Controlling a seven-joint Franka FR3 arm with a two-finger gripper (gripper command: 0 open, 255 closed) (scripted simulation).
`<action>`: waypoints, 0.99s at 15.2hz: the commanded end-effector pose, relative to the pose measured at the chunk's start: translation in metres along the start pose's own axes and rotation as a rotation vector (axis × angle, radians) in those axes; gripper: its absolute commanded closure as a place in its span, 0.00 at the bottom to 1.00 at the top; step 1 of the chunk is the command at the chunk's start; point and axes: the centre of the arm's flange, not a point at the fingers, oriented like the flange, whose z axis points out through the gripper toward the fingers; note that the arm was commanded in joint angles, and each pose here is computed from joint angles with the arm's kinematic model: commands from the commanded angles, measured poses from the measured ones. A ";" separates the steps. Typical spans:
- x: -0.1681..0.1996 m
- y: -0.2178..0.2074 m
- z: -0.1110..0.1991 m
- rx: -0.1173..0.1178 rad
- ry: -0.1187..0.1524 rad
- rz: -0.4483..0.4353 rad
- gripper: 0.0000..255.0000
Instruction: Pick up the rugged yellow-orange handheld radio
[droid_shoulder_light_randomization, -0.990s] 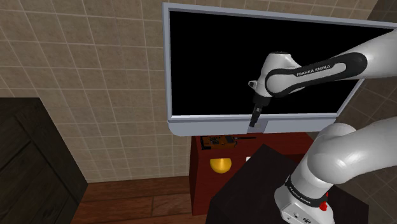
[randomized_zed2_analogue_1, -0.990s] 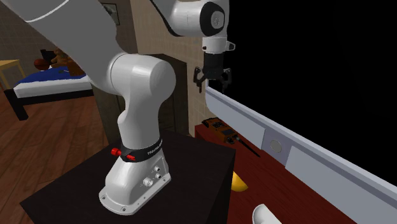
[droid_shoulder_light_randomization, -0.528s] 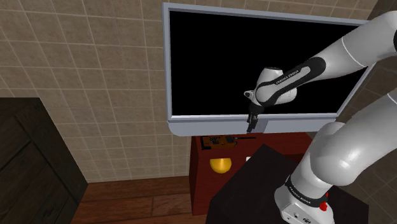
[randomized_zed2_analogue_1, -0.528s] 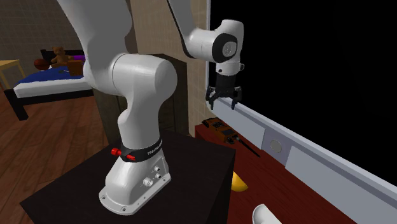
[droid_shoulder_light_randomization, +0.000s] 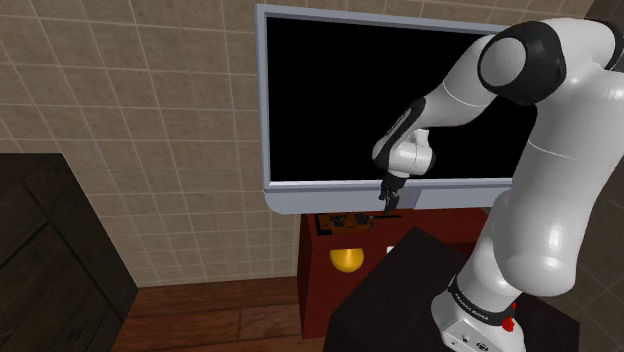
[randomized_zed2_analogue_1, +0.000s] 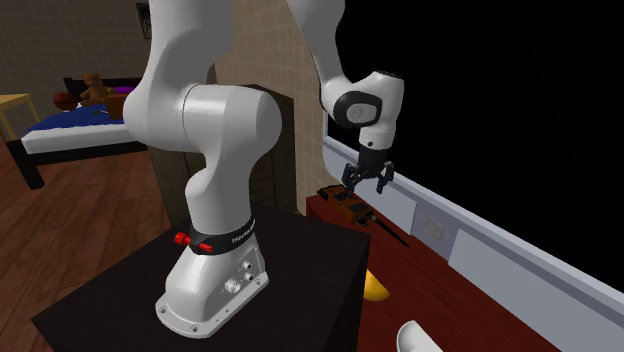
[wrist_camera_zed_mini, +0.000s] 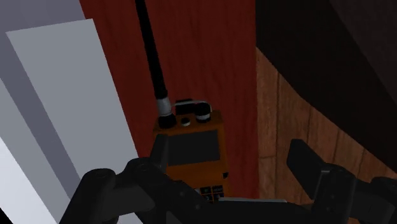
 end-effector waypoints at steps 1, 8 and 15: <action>-0.003 0.016 0.027 0.001 0.013 -0.053 0.00; -0.001 0.063 0.094 0.017 0.033 -0.198 0.00; -0.005 0.064 0.133 0.017 0.033 -0.198 0.00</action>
